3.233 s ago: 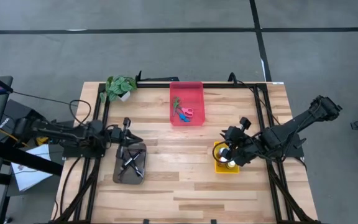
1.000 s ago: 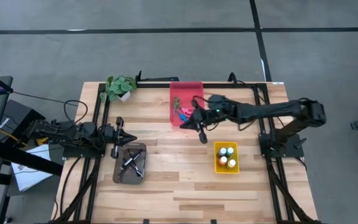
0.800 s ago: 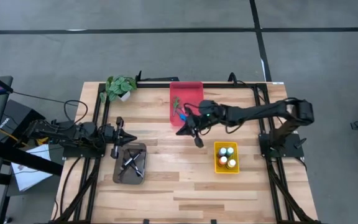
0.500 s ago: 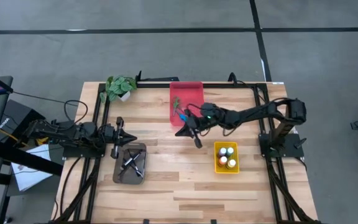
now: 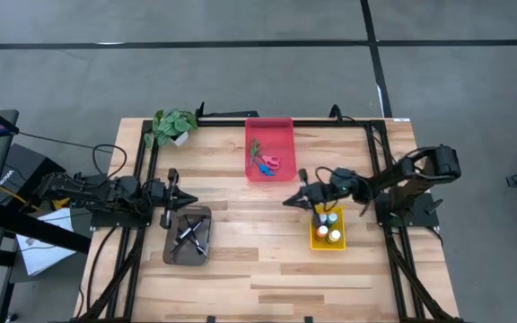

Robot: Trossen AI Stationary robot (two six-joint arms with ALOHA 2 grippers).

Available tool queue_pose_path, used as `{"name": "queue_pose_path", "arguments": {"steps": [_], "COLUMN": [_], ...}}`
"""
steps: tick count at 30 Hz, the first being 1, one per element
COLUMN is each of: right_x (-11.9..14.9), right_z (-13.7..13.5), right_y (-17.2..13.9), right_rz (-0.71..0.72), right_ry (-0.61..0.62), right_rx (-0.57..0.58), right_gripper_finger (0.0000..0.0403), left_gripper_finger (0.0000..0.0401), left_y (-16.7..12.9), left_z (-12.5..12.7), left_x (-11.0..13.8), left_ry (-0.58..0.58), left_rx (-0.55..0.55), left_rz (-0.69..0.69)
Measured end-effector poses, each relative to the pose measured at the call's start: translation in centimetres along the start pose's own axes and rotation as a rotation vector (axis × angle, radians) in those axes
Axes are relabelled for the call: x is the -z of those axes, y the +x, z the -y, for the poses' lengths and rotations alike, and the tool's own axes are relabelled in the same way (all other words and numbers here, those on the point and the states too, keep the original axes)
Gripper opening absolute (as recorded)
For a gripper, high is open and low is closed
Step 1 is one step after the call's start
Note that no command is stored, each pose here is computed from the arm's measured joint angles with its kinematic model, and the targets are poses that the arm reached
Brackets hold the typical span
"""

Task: Pick & Place Paint Supplies
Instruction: Return to Home Position

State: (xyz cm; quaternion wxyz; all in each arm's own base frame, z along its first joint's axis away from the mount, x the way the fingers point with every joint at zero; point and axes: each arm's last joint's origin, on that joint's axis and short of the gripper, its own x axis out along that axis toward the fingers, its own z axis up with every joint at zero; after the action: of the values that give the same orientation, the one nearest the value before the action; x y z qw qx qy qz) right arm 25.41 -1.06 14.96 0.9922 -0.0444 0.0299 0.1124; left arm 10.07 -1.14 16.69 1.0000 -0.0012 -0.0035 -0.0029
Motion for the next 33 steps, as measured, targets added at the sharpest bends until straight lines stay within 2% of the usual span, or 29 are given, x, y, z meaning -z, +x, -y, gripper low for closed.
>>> {"name": "queue_pose_path", "arguments": {"steps": [6, 13, 18, 24, 33], "right_x": [0.3, 1.2, 1.9, 1.4, 1.3], "right_z": [-2.0, -3.4, -4.2, -4.5, -4.3], "right_y": [-2.6, -5.4, -7.1, -7.3, -7.6], "right_rz": [0.038, 0.054, 0.059, 0.096, 0.060], "right_ry": [0.061, 0.104, 0.124, 0.119, 0.103], "right_rx": [0.137, 0.224, 0.231, 0.229, 0.233], "right_gripper_finger": [0.0000, 0.0000, 0.0000, 0.0000, 0.0000], "left_gripper_finger": [0.0001, 0.0001, 0.0001, 0.0001, 0.0001], "left_y": [0.0, 0.0, 0.0, 0.0, 0.0], "left_z": [0.0, 0.0, 0.0, 0.0, 0.0], "left_x": [0.0, 0.0, 0.0, 0.0, 0.0], "left_ry": [0.000, 0.000, 0.000, 0.000, 0.000], "left_rx": [0.000, 0.000, 0.000, 0.000, 0.000], "left_rz": [0.000, 0.000, 0.000, 0.001, 0.002]}}
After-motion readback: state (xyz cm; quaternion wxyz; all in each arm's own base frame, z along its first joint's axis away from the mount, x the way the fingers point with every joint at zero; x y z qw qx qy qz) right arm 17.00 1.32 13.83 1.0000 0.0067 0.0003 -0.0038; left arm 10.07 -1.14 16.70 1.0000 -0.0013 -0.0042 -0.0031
